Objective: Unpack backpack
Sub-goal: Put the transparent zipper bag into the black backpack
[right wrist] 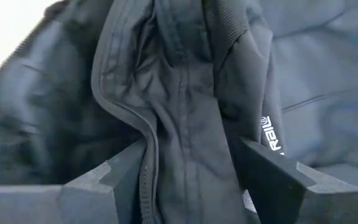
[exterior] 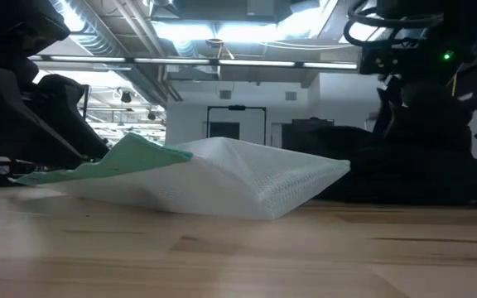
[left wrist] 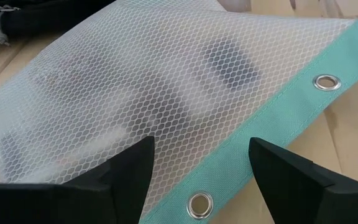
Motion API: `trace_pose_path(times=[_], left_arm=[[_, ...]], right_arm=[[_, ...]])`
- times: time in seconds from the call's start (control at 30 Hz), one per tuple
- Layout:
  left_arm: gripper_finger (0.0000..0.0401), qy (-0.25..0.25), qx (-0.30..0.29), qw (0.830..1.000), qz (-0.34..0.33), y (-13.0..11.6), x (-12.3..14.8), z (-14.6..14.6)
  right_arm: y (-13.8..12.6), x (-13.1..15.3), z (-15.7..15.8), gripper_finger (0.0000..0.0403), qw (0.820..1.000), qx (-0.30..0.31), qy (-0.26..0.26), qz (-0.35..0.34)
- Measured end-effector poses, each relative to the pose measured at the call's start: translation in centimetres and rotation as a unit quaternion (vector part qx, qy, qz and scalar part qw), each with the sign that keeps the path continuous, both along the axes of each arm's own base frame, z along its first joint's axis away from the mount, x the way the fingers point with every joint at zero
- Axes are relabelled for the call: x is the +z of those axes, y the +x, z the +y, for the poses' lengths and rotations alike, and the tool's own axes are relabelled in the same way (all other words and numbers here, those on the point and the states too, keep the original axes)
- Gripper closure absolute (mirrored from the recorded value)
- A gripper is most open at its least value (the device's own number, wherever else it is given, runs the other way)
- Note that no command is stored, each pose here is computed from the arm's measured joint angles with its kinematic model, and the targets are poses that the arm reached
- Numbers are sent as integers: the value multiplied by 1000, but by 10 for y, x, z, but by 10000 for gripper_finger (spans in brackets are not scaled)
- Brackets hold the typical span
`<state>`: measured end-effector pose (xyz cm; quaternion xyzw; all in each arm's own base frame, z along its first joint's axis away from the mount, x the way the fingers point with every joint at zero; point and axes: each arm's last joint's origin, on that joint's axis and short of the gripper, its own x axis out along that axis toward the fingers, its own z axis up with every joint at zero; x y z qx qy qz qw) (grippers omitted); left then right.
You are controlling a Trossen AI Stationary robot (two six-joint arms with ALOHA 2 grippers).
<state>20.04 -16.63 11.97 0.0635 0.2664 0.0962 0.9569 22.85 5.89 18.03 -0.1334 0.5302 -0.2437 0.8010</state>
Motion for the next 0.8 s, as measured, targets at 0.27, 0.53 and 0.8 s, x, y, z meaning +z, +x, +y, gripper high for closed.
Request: trace_pose_path(times=[0.27, 0.53, 0.8], left_arm=[[154, 0, 0, 1000, 0, 0, 0, 0], [154, 0, 0, 1000, 0, 0, 0, 0], [155, 0, 3, 1000, 0, 1, 0, 1]], right_arm=[[1, 0, -2, 185, 998, 14, -60, 2], [1, 1, 11, 126, 995, 43, -88, -13], [-4, 5, 23, 32, 982, 57, -177, -47]])
